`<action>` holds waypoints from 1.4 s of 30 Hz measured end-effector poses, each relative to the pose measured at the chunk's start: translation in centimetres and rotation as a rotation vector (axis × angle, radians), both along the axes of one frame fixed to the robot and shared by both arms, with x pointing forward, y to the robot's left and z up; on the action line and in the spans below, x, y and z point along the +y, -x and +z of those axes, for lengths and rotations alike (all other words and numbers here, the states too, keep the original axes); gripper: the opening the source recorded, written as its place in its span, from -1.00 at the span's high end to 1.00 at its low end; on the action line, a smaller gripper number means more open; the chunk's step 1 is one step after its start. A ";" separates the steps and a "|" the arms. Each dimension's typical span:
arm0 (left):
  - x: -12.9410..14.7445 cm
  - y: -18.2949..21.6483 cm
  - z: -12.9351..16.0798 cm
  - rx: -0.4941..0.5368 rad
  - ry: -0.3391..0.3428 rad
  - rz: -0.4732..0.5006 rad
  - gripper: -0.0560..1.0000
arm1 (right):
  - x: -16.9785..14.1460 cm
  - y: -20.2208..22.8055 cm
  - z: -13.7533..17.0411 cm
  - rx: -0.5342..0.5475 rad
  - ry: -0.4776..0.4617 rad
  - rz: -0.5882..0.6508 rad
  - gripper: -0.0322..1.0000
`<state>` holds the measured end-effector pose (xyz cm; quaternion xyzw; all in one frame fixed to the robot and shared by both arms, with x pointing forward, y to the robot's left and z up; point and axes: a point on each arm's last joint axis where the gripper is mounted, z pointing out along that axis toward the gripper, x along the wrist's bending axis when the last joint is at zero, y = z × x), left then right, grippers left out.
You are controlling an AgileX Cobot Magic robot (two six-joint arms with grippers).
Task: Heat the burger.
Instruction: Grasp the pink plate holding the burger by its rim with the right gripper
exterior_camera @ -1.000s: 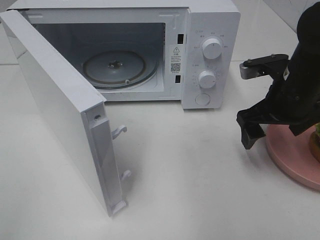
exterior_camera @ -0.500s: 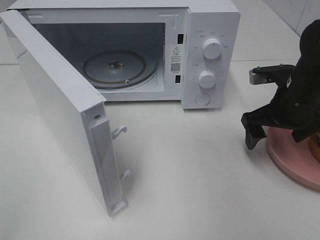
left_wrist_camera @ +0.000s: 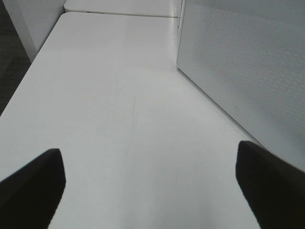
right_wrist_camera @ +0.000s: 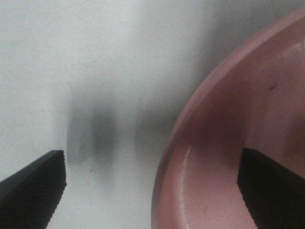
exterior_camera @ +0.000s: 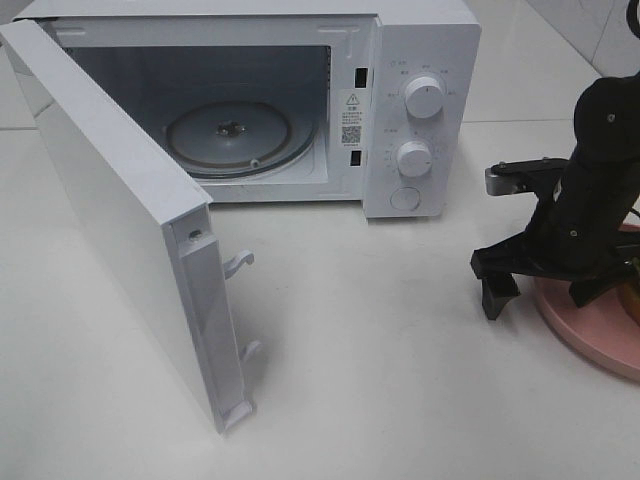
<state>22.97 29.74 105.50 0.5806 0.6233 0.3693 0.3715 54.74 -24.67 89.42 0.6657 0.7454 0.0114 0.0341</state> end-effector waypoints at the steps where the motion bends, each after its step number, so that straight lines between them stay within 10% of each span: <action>1: 0.0 0.0 0.0 0.000 0.000 0.000 -0.80 | 0.0 0.0 -0.2 0.002 0.000 -0.001 -0.87; 13: 0.0 0.0 0.0 0.000 0.000 0.000 -0.80 | 0.0 -0.1 -0.5 -0.001 0.000 0.024 -0.55; 23: 0.0 0.0 0.0 0.001 0.000 0.000 -0.80 | -0.2 -0.2 -0.4 -0.008 0.016 0.022 0.67; 42: 0.0 0.0 0.0 0.001 0.000 0.000 -0.80 | 1.2 0.7 -0.3 0.035 0.129 0.055 0.76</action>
